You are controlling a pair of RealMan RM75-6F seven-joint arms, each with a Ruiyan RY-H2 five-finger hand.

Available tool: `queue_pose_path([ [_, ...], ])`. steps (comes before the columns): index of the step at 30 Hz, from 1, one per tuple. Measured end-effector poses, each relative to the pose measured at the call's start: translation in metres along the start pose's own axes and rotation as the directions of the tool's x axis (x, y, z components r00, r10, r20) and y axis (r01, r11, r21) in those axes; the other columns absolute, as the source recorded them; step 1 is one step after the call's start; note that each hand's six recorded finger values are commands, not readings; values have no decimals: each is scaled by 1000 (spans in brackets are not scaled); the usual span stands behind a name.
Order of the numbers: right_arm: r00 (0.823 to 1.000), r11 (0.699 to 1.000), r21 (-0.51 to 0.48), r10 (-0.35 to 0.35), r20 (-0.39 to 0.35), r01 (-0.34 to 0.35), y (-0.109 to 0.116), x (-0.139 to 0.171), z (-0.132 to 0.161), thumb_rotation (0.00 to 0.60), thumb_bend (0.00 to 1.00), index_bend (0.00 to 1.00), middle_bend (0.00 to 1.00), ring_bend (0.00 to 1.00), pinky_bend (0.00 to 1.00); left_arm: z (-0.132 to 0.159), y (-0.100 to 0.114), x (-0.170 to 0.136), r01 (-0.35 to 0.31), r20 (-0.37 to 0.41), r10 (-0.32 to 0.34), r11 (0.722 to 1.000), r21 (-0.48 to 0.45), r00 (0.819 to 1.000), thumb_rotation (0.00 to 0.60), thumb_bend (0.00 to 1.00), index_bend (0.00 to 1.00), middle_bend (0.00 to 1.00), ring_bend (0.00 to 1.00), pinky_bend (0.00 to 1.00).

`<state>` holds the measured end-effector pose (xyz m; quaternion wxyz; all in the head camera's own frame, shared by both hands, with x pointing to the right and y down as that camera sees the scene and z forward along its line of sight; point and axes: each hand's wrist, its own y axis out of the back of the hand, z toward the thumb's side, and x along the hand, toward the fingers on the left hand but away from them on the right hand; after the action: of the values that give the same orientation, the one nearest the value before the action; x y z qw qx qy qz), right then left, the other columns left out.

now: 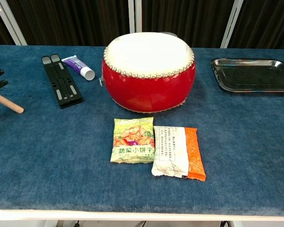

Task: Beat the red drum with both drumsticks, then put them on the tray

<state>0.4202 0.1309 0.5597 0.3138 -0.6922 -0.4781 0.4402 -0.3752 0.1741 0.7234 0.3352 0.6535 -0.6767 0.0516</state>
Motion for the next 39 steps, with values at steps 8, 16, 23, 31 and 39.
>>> queue_pose_path([
  [8,1000,1000,-4,3,2,-3,0,-2,1,600,757,1000,1000,1000,949,-10,-10,4,-48,-13,51,989,142,999,599,146,519,534,501,518],
  [16,1000,1000,-8,3,6,-3,-1,-1,-1,600,757,1000,1000,1000,949,-26,-37,21,-76,-40,84,981,176,996,599,142,539,548,518,535],
  [23,1000,1000,-15,-4,19,5,1,3,-5,600,757,1000,1000,1000,949,-37,-48,29,-72,-51,83,980,188,995,600,143,611,613,589,621],
  [31,1000,1000,-21,-11,23,11,2,6,-8,600,757,1000,1000,1000,949,-44,-49,31,-69,-51,81,978,197,995,600,100,731,748,736,726],
  [39,1000,1000,-27,-13,21,14,2,6,-7,600,757,1000,1000,1000,949,-45,-52,36,-68,-39,78,975,212,996,599,70,830,819,805,832],
])
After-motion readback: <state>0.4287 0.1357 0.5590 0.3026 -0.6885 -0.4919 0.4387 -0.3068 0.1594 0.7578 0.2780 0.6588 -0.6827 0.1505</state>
